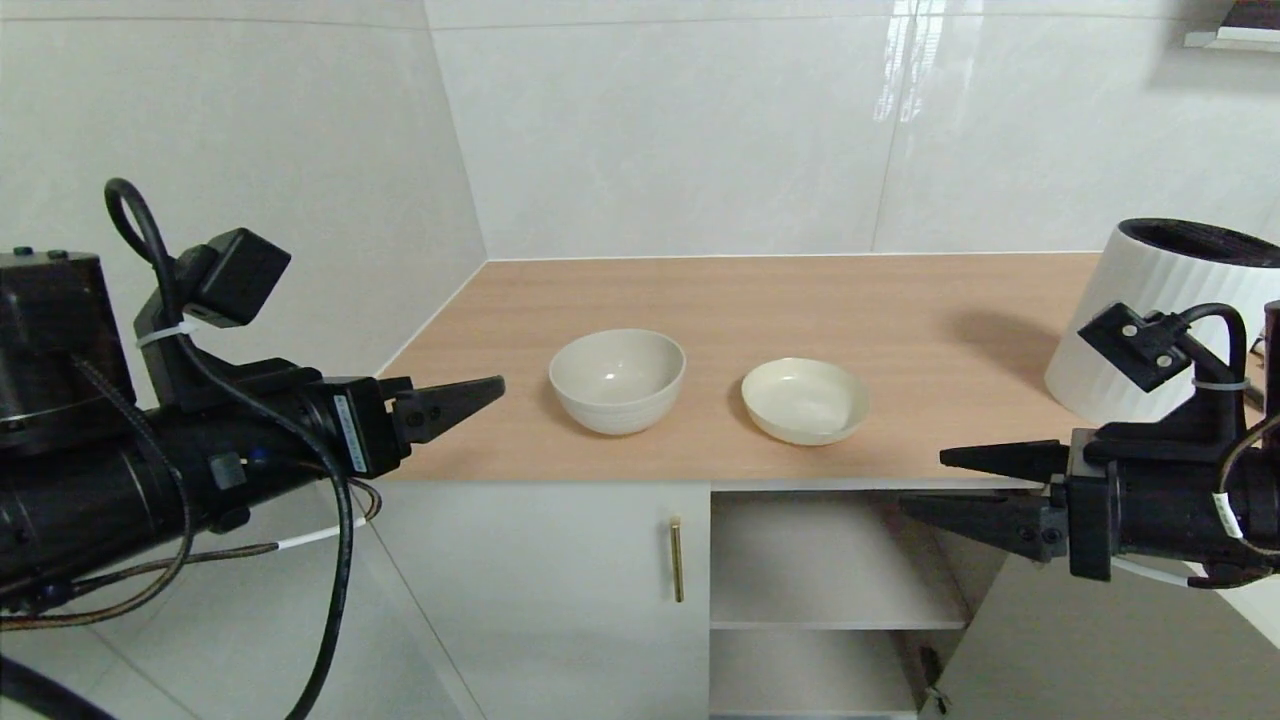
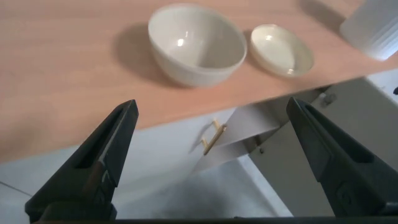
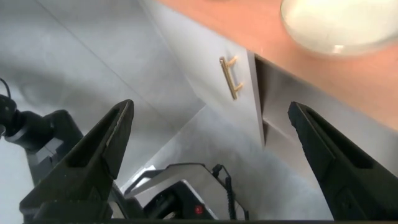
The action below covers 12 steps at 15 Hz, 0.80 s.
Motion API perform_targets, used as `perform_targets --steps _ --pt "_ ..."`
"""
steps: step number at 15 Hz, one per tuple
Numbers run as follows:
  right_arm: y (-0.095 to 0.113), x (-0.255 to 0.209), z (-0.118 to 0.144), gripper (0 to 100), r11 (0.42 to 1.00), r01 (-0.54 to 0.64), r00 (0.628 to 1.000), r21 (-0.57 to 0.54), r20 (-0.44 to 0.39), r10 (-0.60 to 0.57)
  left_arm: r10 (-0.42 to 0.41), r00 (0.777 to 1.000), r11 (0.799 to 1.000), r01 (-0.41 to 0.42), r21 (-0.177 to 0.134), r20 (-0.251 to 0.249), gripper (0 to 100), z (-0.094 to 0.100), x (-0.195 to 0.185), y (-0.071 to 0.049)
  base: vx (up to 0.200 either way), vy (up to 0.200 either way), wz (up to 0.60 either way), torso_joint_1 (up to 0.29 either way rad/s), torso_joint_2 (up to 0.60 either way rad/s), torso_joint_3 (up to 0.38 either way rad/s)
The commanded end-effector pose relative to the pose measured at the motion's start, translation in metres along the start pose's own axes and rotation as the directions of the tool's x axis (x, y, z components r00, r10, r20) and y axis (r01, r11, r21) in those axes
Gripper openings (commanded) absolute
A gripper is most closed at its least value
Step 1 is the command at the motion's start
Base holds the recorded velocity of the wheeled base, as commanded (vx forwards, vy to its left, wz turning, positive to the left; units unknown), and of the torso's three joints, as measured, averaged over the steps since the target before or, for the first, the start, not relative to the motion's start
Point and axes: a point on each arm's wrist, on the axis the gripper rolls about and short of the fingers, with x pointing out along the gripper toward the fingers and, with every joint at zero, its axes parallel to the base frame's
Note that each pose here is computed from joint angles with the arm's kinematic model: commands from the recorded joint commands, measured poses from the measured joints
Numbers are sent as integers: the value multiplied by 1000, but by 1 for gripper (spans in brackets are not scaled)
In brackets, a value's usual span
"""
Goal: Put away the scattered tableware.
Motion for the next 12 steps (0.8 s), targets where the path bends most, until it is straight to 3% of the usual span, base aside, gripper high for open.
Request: perform_targets --steps 1,3,5,7,8,10,11,12 --pt "0 0 3 100 1000 0 1000 -10 15 0 -5 1000 1000 5 1 15 100 5 1 -1 0 0 0 159 -344 -183" --pt "-9 12 22 100 999 29 997 -36 77 -26 -29 996 1000 28 10 81 100 34 10 -2 0 0 0 73 -146 -80" --pt "-18 25 45 100 997 73 995 -17 62 -72 -25 994 1000 24 12 105 100 64 23 -3 0 0 0 18 -28 -13" --pt "-30 37 83 100 980 197 980 29 -10 -196 14 999 1000 -15 -23 -32 100 78 36 -3 0 0 0 0 0 0" --pt "-35 46 87 100 953 299 953 45 -72 -295 33 994 997 -40 -66 -108 100 77 46 0 0 0 0 0 0 0" --pt "-44 64 79 100 882 458 887 108 -125 -445 89 981 978 -118 -171 -170 100 73 71 7 0 0 0 0 0 0" --pt "-50 76 73 100 862 482 874 155 -152 -461 122 974 970 -158 -186 -192 100 69 89 13 0 0 0 0 0 0" --pt "-53 80 74 100 858 487 872 160 -144 -468 172 964 962 -208 -177 -202 100 64 100 18 0 0 0 0 0 0"
